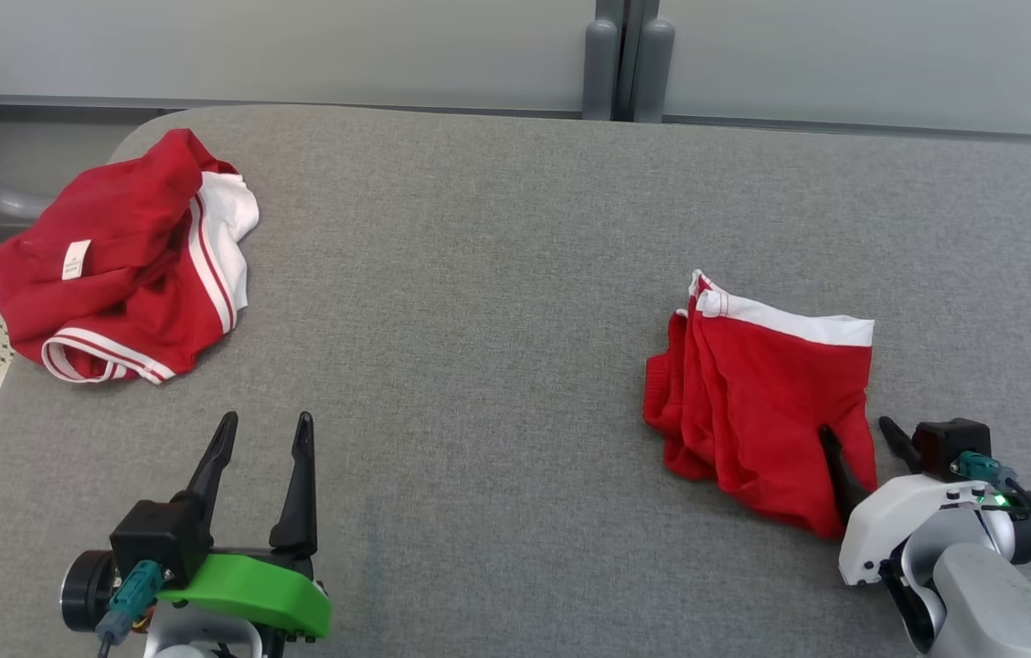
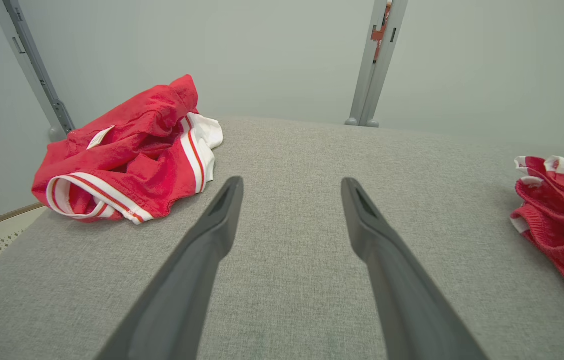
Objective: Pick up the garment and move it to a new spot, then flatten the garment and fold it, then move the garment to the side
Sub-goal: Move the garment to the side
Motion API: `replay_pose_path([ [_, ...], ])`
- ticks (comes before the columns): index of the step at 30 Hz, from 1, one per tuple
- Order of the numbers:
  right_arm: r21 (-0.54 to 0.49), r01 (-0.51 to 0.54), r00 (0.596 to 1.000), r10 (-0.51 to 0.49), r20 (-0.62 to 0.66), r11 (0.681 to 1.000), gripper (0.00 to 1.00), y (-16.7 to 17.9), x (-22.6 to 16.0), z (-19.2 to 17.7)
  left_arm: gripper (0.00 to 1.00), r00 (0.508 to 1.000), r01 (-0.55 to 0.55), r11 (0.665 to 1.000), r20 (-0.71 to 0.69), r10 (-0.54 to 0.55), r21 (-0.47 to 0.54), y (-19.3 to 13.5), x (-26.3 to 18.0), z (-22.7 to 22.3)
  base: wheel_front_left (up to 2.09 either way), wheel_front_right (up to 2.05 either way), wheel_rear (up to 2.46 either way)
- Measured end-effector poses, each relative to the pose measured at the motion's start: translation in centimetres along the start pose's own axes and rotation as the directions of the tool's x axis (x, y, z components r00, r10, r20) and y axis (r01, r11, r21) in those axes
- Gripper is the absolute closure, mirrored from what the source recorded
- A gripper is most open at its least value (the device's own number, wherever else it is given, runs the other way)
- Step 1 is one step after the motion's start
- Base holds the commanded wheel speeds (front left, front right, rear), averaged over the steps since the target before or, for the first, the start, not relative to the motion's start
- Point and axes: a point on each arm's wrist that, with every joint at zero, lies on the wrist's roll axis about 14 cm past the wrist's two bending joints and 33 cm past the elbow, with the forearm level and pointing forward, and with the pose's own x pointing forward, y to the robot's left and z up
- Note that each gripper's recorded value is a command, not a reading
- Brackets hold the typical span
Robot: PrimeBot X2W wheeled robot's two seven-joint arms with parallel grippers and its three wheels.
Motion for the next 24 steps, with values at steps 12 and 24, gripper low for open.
replay_pose_path([
  [12,-0.083,-0.031,0.999,0.033,0.018,0.996,1.0,-0.7,2.5,3.2,0.0,0.998,0.045,0.999,0.039,-0.044,-0.004,-1.4,2.1,0.6,0.0,0.0,0.0],
  [24,-0.316,0.077,0.997,-0.066,0.043,0.946,1.0,-10.7,5.2,7.9,0.0,0.983,0.164,0.986,0.076,-0.165,0.017,-4.7,8.4,0.5,0.0,0.0,0.0],
])
